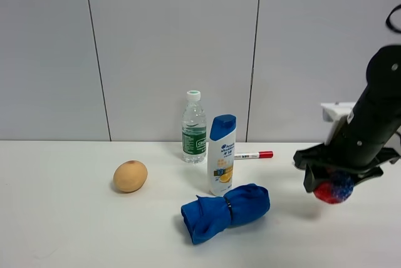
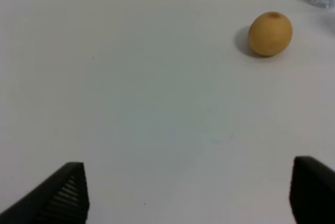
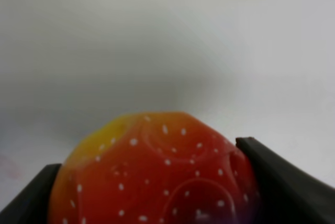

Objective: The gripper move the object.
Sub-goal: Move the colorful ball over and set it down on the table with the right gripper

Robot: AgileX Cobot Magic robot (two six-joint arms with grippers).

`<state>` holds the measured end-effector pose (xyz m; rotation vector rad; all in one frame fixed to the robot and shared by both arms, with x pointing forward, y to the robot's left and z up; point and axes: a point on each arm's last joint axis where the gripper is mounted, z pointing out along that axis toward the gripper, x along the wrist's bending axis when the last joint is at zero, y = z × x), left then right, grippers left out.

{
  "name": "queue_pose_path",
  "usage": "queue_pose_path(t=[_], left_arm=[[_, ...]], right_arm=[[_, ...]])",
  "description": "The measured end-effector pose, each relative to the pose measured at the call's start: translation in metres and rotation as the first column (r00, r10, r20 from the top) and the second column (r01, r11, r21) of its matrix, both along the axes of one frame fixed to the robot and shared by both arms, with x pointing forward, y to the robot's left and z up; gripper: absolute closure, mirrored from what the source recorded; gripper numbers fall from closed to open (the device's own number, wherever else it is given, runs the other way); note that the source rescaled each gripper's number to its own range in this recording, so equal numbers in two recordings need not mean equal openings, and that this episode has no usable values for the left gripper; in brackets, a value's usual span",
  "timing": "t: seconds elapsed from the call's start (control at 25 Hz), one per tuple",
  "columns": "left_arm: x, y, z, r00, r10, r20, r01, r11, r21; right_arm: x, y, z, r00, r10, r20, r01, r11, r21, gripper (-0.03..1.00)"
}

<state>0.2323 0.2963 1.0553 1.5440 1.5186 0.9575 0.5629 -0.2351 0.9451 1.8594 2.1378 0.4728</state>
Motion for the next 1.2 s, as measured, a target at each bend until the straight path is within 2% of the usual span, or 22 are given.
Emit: queue_pose_path(t=[0.16, 0.32, 0.44, 0.6, 0.76, 0.88, 1.0, 1.12, 1.2], left_arm=[[0.000, 0.000, 0.000, 1.000, 0.000, 0.000, 0.000, 1.000, 0.000], [0.000, 0.000, 0.000, 1.000, 0.000, 0.000, 0.000, 1.000, 0.000], [0.000, 0.000, 0.000, 1.000, 0.000, 0.000, 0.000, 1.000, 0.000], [0.000, 0.000, 0.000, 1.000, 0.000, 0.000, 0.000, 1.000, 0.000], [0.000, 0.000, 0.000, 1.000, 0.000, 0.000, 0.000, 1.000, 0.000], [0.000, 0.000, 0.000, 1.000, 0.000, 0.000, 0.000, 1.000, 0.000], [0.000, 0.000, 0.000, 1.000, 0.000, 0.000, 0.000, 1.000, 0.000], [0.000, 0.000, 0.000, 1.000, 0.000, 0.000, 0.000, 1.000, 0.000], [0.000, 0.000, 0.000, 1.000, 0.000, 0.000, 0.000, 1.000, 0.000]], right_arm=[[-0.017, 0.009, 0.072, 0.991, 0.038, 0.132, -0.042, 0.999, 0.031, 0.97], [-0.043, 0.040, 0.152, 0.935, 0.220, 0.278, -0.230, 0.973, 0.004, 0.97], [-0.061, 0.076, 0.203, 0.850, 0.370, 0.373, -0.392, 0.920, -0.019, 0.97], [-0.075, 0.134, 0.225, 0.723, 0.547, 0.421, -0.583, 0.811, -0.051, 0.97], [-0.069, 0.194, 0.198, 0.602, 0.721, 0.342, -0.738, 0.667, -0.107, 0.97], [-0.058, 0.233, 0.163, 0.514, 0.817, 0.263, -0.818, 0.558, -0.135, 0.97], [-0.043, 0.264, 0.114, 0.432, 0.888, 0.157, -0.877, 0.454, -0.158, 0.97], [-0.027, 0.283, 0.066, 0.378, 0.924, 0.063, -0.910, 0.383, -0.161, 0.97], [-0.020, 0.293, 0.039, 0.358, 0.934, 0.008, -0.924, 0.355, -0.142, 0.97]])
